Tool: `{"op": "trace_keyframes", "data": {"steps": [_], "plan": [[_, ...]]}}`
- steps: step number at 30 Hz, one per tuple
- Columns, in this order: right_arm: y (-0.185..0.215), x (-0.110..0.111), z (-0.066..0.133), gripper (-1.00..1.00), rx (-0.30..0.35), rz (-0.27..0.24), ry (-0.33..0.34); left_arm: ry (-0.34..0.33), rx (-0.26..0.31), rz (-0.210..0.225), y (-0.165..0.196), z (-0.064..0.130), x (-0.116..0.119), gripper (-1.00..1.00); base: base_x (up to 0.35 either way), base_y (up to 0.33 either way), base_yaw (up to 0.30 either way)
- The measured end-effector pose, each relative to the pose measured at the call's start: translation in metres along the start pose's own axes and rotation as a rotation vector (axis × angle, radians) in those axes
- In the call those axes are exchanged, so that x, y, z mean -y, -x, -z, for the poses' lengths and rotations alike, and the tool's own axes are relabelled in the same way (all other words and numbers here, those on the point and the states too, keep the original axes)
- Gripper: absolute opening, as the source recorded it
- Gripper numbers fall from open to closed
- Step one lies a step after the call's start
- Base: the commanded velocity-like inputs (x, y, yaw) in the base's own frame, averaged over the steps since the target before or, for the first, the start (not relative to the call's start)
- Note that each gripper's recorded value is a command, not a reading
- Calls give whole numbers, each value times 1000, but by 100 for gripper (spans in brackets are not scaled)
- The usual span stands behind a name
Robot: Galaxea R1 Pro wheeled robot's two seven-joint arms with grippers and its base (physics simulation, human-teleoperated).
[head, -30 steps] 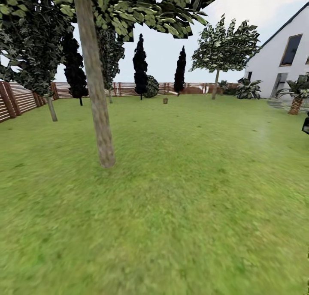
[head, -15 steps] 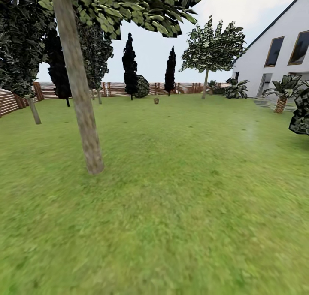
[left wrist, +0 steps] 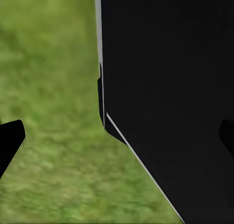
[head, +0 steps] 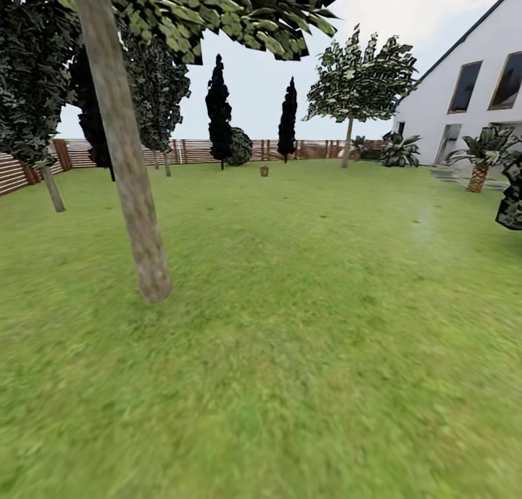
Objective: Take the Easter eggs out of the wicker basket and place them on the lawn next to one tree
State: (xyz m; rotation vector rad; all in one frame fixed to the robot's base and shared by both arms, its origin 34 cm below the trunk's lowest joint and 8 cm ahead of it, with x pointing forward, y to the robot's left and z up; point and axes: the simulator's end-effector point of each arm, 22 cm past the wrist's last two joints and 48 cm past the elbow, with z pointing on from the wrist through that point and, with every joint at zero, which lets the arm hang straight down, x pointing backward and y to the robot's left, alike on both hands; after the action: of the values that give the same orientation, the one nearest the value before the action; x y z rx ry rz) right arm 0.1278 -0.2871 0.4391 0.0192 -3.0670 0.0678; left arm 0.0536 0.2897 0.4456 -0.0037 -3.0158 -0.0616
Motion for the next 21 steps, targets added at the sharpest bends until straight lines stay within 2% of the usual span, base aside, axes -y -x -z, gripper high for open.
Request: {"op": "trace_keyframes", "data": {"steps": [21], "plan": [[0, 1, 0, 100, 0, 0, -1, 0, 0, 0, 0, 0, 0, 100, 336, 0, 0]]}}
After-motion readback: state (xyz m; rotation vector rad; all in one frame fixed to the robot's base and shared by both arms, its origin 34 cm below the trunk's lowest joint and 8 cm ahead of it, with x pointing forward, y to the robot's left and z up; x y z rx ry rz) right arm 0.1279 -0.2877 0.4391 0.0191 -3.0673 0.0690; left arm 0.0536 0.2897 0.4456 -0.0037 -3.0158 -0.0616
